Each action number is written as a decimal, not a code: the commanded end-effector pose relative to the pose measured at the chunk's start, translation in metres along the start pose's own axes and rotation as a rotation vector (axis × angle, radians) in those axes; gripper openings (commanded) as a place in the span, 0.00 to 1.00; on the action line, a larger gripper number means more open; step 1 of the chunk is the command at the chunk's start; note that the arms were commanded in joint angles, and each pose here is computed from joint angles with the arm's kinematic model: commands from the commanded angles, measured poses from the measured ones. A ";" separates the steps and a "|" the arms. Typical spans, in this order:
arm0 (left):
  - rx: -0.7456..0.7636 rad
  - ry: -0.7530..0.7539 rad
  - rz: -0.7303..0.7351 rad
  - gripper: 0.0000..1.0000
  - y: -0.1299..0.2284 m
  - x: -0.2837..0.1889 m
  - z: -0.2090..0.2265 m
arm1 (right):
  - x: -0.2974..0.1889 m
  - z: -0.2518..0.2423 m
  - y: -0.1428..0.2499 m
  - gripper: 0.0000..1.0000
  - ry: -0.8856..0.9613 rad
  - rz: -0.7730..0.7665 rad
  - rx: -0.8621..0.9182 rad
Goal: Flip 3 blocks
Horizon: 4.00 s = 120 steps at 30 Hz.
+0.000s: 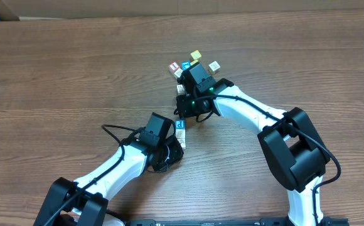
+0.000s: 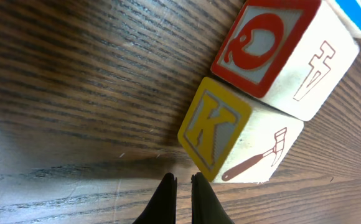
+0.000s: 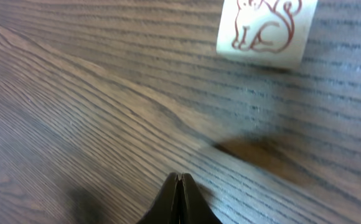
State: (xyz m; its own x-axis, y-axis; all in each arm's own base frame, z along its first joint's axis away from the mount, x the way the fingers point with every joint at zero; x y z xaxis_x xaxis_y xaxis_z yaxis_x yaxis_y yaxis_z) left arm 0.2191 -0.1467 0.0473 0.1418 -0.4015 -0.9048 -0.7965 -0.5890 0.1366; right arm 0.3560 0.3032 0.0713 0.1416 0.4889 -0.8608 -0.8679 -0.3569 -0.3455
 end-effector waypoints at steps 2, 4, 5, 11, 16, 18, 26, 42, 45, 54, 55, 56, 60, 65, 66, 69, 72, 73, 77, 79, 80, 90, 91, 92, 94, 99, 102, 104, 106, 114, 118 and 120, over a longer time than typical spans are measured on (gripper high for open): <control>-0.013 -0.010 0.004 0.04 0.001 0.002 0.003 | -0.001 0.004 0.004 0.04 -0.015 0.023 -0.023; -0.013 -0.009 0.003 0.04 0.001 0.002 0.003 | -0.001 0.004 0.005 0.04 -0.013 0.029 -0.020; -0.013 -0.009 0.003 0.04 0.001 0.002 0.003 | -0.001 0.004 0.006 0.04 -0.013 0.032 -0.020; -0.013 -0.009 0.003 0.04 0.001 0.002 0.003 | -0.001 0.007 0.009 0.04 -0.039 0.052 -0.011; -0.012 -0.009 0.003 0.04 0.001 0.002 0.003 | -0.001 0.008 0.011 0.04 -0.051 0.063 -0.008; -0.012 -0.009 0.003 0.04 0.001 0.002 0.003 | -0.001 0.007 0.014 0.04 -0.048 0.074 -0.004; -0.013 -0.009 0.004 0.04 0.001 0.002 0.003 | -0.001 0.007 0.014 0.04 -0.047 0.076 -0.003; -0.013 -0.009 0.004 0.04 0.001 0.002 0.003 | -0.002 0.006 0.019 0.04 -0.042 0.103 0.007; -0.013 -0.009 0.004 0.04 0.001 0.002 0.003 | -0.002 0.006 0.021 0.04 -0.040 0.110 0.010; 0.004 -0.004 0.016 0.04 0.002 0.002 0.002 | -0.003 0.001 0.009 0.19 -0.043 0.053 0.003; 0.013 0.000 0.024 0.04 0.003 0.002 0.001 | -0.003 0.000 0.007 0.21 -0.042 0.048 0.005; 0.028 0.008 0.036 0.04 0.004 0.001 -0.001 | -0.004 -0.002 0.006 0.23 -0.042 0.041 0.007; 0.079 0.017 0.054 0.04 0.007 -0.006 -0.006 | -0.008 -0.012 -0.001 0.28 -0.037 0.014 0.023; 0.132 0.025 0.007 0.04 0.006 -0.036 -0.016 | -0.019 -0.024 -0.013 0.36 -0.052 -0.008 0.055; 0.140 0.021 -0.020 0.04 0.002 -0.045 -0.019 | -0.023 -0.025 -0.015 0.37 -0.057 -0.004 0.063; 0.180 0.007 -0.125 0.04 -0.013 -0.081 -0.027 | -0.038 -0.031 -0.022 0.40 -0.046 0.006 0.074; 0.202 -0.041 -0.242 0.05 -0.036 -0.123 -0.030 | -0.060 -0.042 -0.033 0.42 -0.008 0.010 0.088; 0.206 -0.065 -0.285 0.07 -0.046 -0.137 -0.029 | -0.069 -0.048 -0.036 0.44 0.020 0.015 0.094; 0.188 -0.146 -0.429 0.40 -0.078 -0.184 -0.021 | -0.105 -0.080 -0.041 0.71 0.209 0.041 0.157; 0.160 -0.169 -0.493 0.66 -0.092 -0.197 -0.015 | -0.120 -0.096 -0.040 0.89 0.302 0.053 0.183; 0.143 -0.176 -0.518 0.82 -0.098 -0.200 -0.012 | -0.125 -0.104 -0.038 1.00 0.338 0.060 0.195; 0.108 -0.211 -0.520 1.00 -0.108 -0.197 -0.004 | -0.139 -0.134 -0.028 1.00 0.399 0.085 0.264; 0.108 -0.211 -0.520 1.00 -0.108 -0.197 -0.004 | -0.139 -0.134 -0.028 1.00 0.399 0.085 0.263; 0.108 -0.211 -0.520 1.00 -0.108 -0.197 -0.004 | -0.139 -0.134 -0.028 1.00 0.399 0.085 0.263; 0.108 -0.211 -0.520 1.00 -0.108 -0.197 -0.004 | -0.139 -0.134 -0.029 1.00 0.399 0.085 0.263; 0.108 -0.211 -0.520 1.00 -0.108 -0.197 -0.004 | -0.139 -0.134 -0.031 1.00 0.399 0.074 0.260; 0.108 -0.211 -0.520 1.00 -0.108 -0.197 -0.004 | -0.139 -0.135 -0.032 1.00 0.398 0.068 0.259; 0.108 -0.211 -0.520 1.00 -0.108 -0.197 -0.004 | -0.139 -0.135 -0.032 1.00 0.399 0.068 0.259; 0.108 -0.211 -0.520 1.00 -0.108 -0.197 -0.004 | -0.139 -0.136 -0.031 1.00 0.400 0.069 0.263; 0.108 -0.211 -0.520 1.00 -0.108 -0.197 -0.004 | -0.165 -0.116 -0.039 1.00 0.392 -0.002 0.229; 0.108 -0.211 -0.520 1.00 -0.108 -0.197 -0.004 | -0.213 -0.093 -0.046 1.00 0.386 -0.122 0.197; 0.108 -0.211 -0.520 1.00 -0.108 -0.197 -0.004 | -0.242 -0.080 -0.047 1.00 0.384 -0.195 0.178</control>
State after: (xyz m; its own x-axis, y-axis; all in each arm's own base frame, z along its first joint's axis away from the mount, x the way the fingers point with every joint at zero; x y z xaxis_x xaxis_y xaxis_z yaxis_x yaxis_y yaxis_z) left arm 0.2769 -0.0100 0.2106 0.4136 0.0600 -0.9085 -0.7089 -0.6049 -0.3627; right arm 0.4171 0.1428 0.1862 0.2681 0.1438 -0.9526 -0.9467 -0.1442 -0.2882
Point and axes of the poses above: each gripper's point midway between its finger pads, its own x axis out along the fingers, its own z axis along the line the jaws close on, y = z × x, the point moved 5 cm from there along -x, back along the fingers, and after that the axes turned 10 degrees about -x, right-handed, at the moved point
